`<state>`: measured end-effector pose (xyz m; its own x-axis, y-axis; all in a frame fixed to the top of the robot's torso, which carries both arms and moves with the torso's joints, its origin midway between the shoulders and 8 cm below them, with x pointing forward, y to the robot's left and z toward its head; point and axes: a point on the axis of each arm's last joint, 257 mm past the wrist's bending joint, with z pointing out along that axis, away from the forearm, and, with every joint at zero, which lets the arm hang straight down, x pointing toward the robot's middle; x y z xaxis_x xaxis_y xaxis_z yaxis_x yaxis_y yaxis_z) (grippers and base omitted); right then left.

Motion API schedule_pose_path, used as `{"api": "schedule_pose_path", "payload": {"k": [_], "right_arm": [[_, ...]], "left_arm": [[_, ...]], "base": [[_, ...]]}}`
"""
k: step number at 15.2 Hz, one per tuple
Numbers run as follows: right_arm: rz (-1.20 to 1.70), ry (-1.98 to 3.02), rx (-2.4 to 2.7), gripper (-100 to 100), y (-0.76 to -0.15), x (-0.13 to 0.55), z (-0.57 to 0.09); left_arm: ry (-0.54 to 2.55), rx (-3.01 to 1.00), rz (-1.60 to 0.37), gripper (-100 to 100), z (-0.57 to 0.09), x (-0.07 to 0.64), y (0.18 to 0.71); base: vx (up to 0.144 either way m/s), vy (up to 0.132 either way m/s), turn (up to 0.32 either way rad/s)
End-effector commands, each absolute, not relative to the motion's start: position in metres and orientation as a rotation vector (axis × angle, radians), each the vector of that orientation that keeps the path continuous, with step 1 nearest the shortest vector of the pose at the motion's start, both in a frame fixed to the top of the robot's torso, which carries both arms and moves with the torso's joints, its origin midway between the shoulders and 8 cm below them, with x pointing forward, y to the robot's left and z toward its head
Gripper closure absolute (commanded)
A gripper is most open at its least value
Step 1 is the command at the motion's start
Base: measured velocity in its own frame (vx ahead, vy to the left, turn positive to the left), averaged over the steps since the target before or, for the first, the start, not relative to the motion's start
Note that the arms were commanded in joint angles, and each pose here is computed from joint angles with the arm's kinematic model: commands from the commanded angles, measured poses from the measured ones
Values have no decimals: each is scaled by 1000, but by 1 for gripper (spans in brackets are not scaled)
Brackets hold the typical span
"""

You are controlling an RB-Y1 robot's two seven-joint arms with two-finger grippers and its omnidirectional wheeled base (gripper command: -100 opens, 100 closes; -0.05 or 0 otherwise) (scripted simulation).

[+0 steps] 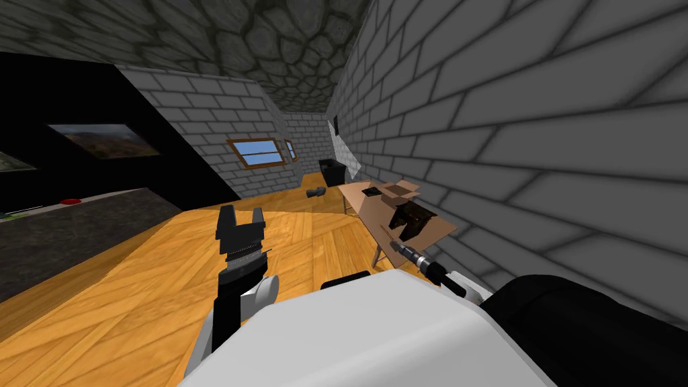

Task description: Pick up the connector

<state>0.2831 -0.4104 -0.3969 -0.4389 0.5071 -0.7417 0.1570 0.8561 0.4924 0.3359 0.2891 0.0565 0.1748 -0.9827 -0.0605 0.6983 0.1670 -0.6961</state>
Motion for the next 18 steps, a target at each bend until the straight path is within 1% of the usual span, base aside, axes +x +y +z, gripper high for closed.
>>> {"api": "schedule_pose_path", "payload": {"k": [1, 2, 4, 7, 9, 10, 12, 16, 18], "right_arm": [[371, 2074, 477, -100, -427, 265, -414], [322, 2125, 454, -100, -440, 249, -425], [311, 2134, 461, -100, -445, 245, -429], [200, 2243, 425, -100, -478, 207, -453], [192, 2248, 429, -100, -481, 205, -454], [150, 2292, 405, -100, -492, 189, -461], [135, 2302, 413, -100, -498, 183, -465], [25, 2405, 382, -100, -531, 140, -481], [-64, 2495, 347, -100, -555, 100, -491]], "left_arm": [[582, -598, -1297, 0, 57, 336, 289], [582, -598, -1297, 0, 57, 336, 289], [582, -598, -1297, 0, 57, 336, 289], [582, -598, -1297, 0, 57, 336, 289], [582, -598, -1297, 0, 57, 336, 289], [582, -598, -1297, 0, 57, 336, 289], [582, -598, -1297, 0, 57, 336, 289], [582, -598, -1297, 0, 57, 336, 289], [582, -598, -1297, 0, 57, 336, 289]], "base": [[168, 82, 177], [148, 97, 213], [113, 53, 82], [110, 39, 154], [102, 34, 98], [103, 37, 114], [110, 35, 96], [123, 51, 141], [181, 49, 215]]}}
